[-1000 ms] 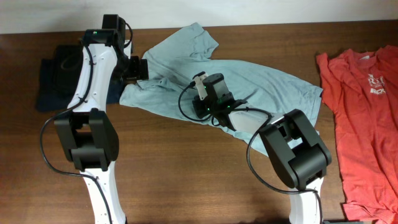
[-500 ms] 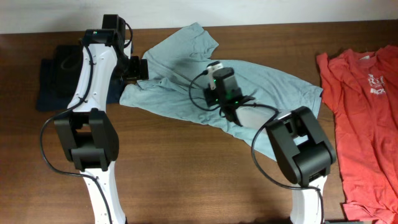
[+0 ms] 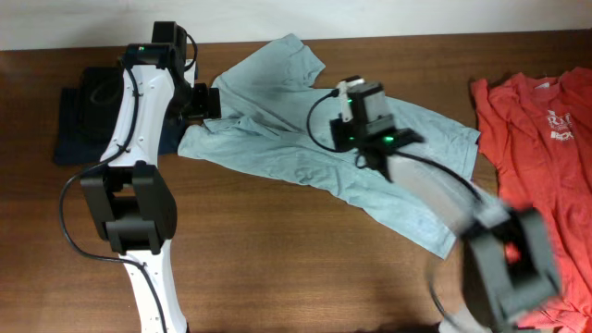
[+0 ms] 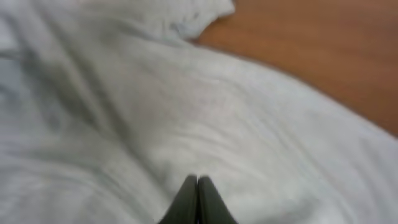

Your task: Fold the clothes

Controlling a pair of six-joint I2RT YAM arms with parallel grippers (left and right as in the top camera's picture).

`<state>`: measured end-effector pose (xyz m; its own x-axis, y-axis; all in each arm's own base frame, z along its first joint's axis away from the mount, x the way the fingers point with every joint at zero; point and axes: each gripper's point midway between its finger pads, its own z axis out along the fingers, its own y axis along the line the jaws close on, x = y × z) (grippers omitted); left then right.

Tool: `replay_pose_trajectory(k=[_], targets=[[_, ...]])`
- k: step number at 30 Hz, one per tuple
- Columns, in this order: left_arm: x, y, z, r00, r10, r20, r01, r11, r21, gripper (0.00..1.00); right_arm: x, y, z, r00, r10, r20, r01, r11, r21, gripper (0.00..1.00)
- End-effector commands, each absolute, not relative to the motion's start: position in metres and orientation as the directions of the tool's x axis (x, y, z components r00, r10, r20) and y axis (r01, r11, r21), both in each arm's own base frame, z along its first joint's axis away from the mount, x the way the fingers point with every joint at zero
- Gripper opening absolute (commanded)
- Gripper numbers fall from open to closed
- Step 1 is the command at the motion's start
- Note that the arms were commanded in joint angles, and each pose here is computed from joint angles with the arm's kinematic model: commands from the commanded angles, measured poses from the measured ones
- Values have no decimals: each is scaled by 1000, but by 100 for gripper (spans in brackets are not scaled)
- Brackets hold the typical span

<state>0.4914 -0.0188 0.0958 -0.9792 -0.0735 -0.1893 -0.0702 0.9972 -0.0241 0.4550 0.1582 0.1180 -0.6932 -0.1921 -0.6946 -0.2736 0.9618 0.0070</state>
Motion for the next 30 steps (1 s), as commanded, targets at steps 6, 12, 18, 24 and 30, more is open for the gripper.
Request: replay_pose_trajectory(k=[6, 12, 18, 24, 30], targets=[[493, -20, 113, -971, -79, -226, -73, 997, -38, 99, 350, 65, 137, -916, 63, -396, 51, 998, 42, 4], [493, -20, 113, -971, -79, -226, -73, 997, -38, 99, 297, 6, 114, -952, 262, -156, 263, 965, 13, 4], [493, -20, 113, -971, -80, -226, -73, 997, -38, 99, 267, -31, 96, -869, 495, -15, 492, 866, 88, 9], [493, -20, 113, -971, -79, -226, -73, 997, -38, 99, 246, -51, 74, -793, 606, 62, 609, 783, 130, 17], [493, -20, 113, -971, -79, -226, -73, 997, -38, 99, 222, -70, 55, -715, 689, 114, 699, 706, 115, 40]])
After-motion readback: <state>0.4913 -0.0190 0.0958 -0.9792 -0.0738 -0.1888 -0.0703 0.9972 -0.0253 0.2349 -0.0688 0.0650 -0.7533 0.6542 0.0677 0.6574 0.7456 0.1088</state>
